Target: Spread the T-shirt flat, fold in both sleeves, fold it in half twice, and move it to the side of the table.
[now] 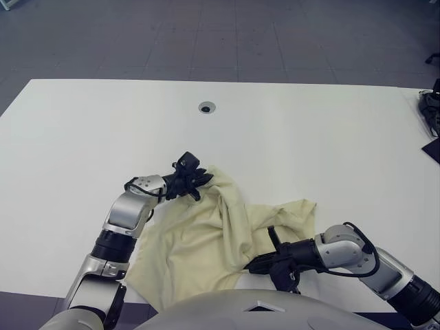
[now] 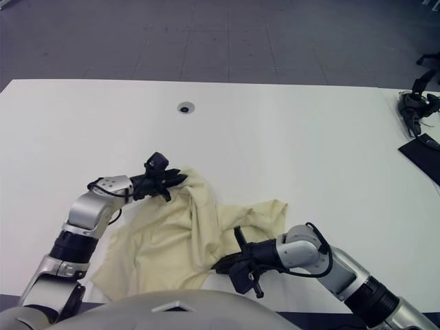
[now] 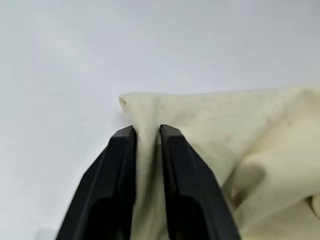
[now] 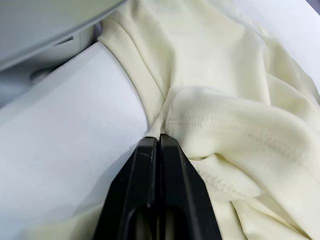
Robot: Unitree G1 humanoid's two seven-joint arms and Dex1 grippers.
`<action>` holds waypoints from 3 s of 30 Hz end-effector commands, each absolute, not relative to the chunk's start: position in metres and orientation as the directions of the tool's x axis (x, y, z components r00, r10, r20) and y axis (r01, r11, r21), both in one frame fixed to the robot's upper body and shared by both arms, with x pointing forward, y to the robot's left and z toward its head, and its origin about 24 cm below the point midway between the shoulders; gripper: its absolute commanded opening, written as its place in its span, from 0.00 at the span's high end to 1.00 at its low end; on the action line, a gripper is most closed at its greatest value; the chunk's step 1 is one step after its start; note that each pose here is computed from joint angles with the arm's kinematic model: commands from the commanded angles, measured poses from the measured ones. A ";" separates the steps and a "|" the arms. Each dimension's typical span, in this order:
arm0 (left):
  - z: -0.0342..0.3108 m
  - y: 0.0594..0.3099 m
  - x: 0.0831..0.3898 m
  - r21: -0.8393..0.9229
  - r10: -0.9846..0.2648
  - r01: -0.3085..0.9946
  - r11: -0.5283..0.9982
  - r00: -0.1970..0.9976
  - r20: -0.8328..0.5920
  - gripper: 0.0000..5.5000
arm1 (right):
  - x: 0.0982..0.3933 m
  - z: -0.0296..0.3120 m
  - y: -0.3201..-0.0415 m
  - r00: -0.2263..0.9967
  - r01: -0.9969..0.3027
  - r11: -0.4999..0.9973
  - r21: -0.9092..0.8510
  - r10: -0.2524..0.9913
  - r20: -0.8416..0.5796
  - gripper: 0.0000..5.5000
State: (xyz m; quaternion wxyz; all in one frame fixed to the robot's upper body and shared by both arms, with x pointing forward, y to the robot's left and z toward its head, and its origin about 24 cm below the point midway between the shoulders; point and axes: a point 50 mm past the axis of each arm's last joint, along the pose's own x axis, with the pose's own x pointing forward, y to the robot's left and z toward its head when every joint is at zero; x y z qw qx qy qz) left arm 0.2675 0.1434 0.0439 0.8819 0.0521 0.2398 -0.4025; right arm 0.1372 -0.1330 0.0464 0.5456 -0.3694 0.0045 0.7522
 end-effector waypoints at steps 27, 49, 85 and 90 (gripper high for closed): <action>0.140 0.163 0.222 0.146 -0.796 0.793 0.592 0.603 -0.052 1.00 | 0.236 0.131 -0.204 0.357 -0.823 0.091 -0.560 0.851 -0.386 1.00; 0.074 0.160 0.120 0.384 -0.821 0.911 0.151 0.332 -0.465 1.00 | 0.222 0.113 -0.210 0.334 -0.864 0.072 -0.499 0.824 -0.458 1.00; 0.051 0.159 0.134 0.166 -0.804 0.941 0.296 0.339 -0.488 0.05 | 0.210 0.119 -0.206 0.262 -0.909 0.090 -0.407 0.884 -0.388 1.00; 0.056 0.156 0.135 0.144 -0.821 0.936 0.321 0.351 -0.450 0.20 | 0.211 0.117 -0.206 0.260 -0.909 0.085 -0.409 0.881 -0.395 1.00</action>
